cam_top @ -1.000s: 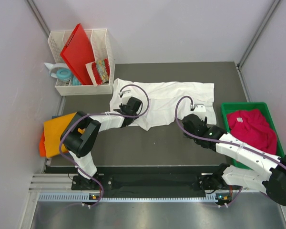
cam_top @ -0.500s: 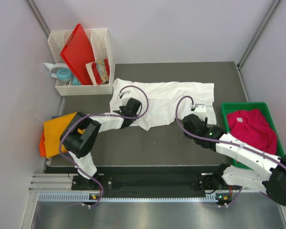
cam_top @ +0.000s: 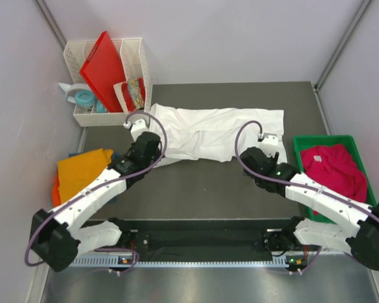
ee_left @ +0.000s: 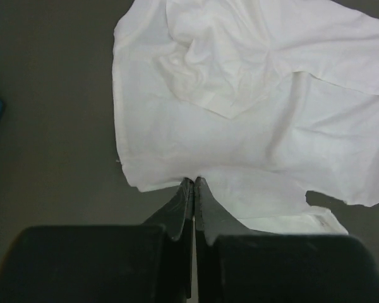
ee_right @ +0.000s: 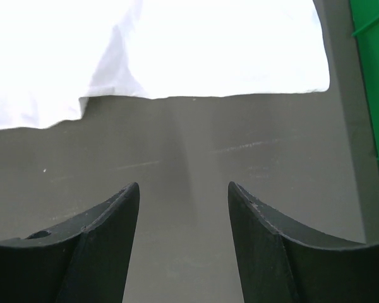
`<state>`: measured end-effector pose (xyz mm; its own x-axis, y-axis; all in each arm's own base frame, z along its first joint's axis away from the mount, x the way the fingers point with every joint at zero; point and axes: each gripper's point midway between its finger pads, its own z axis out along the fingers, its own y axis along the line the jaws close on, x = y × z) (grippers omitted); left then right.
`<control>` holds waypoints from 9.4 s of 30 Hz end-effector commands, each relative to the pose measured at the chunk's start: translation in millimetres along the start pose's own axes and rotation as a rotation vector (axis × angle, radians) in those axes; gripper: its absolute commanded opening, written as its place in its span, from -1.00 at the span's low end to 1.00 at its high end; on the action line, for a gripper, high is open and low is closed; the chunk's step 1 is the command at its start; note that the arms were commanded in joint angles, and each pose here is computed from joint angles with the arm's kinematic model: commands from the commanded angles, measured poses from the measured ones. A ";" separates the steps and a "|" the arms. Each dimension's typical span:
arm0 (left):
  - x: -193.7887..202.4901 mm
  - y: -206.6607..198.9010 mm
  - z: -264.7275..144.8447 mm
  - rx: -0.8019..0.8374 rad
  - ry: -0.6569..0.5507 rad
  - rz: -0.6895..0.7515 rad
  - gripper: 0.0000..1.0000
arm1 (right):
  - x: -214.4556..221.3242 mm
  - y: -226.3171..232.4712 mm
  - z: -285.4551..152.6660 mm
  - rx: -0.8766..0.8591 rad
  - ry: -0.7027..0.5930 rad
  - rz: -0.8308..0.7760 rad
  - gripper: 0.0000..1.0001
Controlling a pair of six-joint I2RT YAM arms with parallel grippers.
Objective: Fold and stack the t-shirts
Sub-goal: Grap the side of the flattened tshirt closest away from the robot with both arms, then fold the other side of the tshirt into a rectangle, then rotate the tshirt 90 degrees
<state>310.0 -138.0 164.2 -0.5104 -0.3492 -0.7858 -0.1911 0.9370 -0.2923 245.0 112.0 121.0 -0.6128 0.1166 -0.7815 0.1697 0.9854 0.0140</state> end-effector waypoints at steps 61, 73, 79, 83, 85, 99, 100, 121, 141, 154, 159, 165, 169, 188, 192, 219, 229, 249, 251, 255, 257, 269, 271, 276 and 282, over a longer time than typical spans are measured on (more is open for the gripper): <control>86.9 61.5 -39.5 -0.213 0.307 0.051 -1.00 | 47.1 -132.3 80.1 0.422 0.318 0.430 -1.00; 87.9 62.9 -58.0 -0.229 0.361 0.005 -1.00 | 51.6 -120.3 16.5 0.338 0.334 0.452 -1.00; 98.6 61.8 -74.1 -0.198 0.416 -0.020 -1.00 | 67.8 -113.9 11.4 0.329 0.371 0.441 -1.00; 95.7 59.7 -79.5 -0.182 0.401 -0.038 -1.00 | 63.4 -110.8 11.9 0.315 0.354 0.450 -1.00; 88.0 55.1 -81.6 -0.166 0.375 -0.041 -1.00 | 52.1 -110.5 11.5 0.309 0.325 0.449 -1.00; -6.3 -6.0 -41.9 -0.057 0.024 0.058 -1.00 | -21.0 -113.5 31.8 0.353 0.180 0.350 -1.00; -13.4 -9.8 -40.0 -0.058 0.003 0.066 -1.00 | -24.4 -114.7 33.4 0.362 0.173 0.344 -1.00; -78.7 -26.1 63.0 -0.193 -0.088 0.067 -1.00 | -40.8 -140.4 92.3 0.497 0.219 0.351 -1.00; -116.8 -58.7 139.2 -0.204 -0.144 0.102 -1.00 | -36.1 -136.7 133.0 0.540 0.273 0.354 -1.00; -108.6 -67.4 203.4 -0.219 -0.102 0.121 -1.00 | -40.3 -135.8 153.7 0.554 0.286 0.348 -1.00; -103.2 -60.8 226.9 -0.231 -0.076 0.114 -1.00 | -39.8 -136.9 161.1 0.566 0.289 0.345 -1.00; -102.3 -53.3 240.1 -0.243 -0.066 0.103 -1.00 | -43.2 -140.3 166.3 0.579 0.278 0.358 -1.00; -98.0 -51.2 245.9 -0.247 -0.059 0.103 -1.00 | -51.7 -141.3 168.4 0.580 0.252 0.371 -1.00; -97.2 -47.3 246.6 -0.276 -0.055 0.075 -0.22 | -77.4 -140.2 182.4 0.523 0.145 0.410 -0.42; -119.6 -58.2 225.3 -0.230 -0.113 0.029 0.34 | -128.0 -123.5 162.0 0.411 0.016 0.435 0.44; 23.6 -65.2 156.9 -0.136 0.184 0.090 -0.87 | -94.1 -17.9 169.6 0.161 0.170 0.264 -0.79; 65.0 -36.3 198.2 -0.244 0.316 0.132 -0.81 | -109.8 -26.9 186.7 0.215 0.167 0.235 -0.60; 90.0 -23.9 215.6 -0.299 0.477 0.159 -0.80 | -10.2 -42.5 213.5 0.286 0.548 0.265 -0.67; 79.2 -33.1 220.4 -0.299 0.477 0.163 -0.81 | -2.2 -40.1 199.5 0.263 0.558 0.258 -0.67; 75.4 -46.5 234.3 -0.258 0.472 0.166 -0.80 | 26.5 -37.0 168.1 0.233 0.598 0.224 -0.66; 67.8 -57.8 239.3 -0.222 0.458 0.154 -0.81 | 30.8 -26.9 151.9 0.195 0.600 0.206 -0.64; 63.6 -97.6 260.3 -0.080 0.507 0.129 -0.79 | 99.7 13.5 75.5 0.085 0.681 0.127 -0.60; 66.8 -101.1 265.0 -0.064 0.518 0.137 -0.78 | 109.0 23.3 62.9 0.061 0.696 0.132 -0.60; 55.2 -123.7 271.9 0.026 0.511 0.131 -0.75 | 111.1 65.1 30.9 -0.051 0.698 0.112 -0.62; 66.9 -145.0 270.1 0.138 0.563 0.104 -0.73 | 129.3 136.8 -12.2 -0.268 0.726 -0.044 -0.62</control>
<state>539.5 -267.9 31.8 -0.8507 -0.1956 -0.4879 -0.0905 0.9689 -0.2305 215.5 212.9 19.4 -0.9509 0.1464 -0.2728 0.1150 0.9851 0.1277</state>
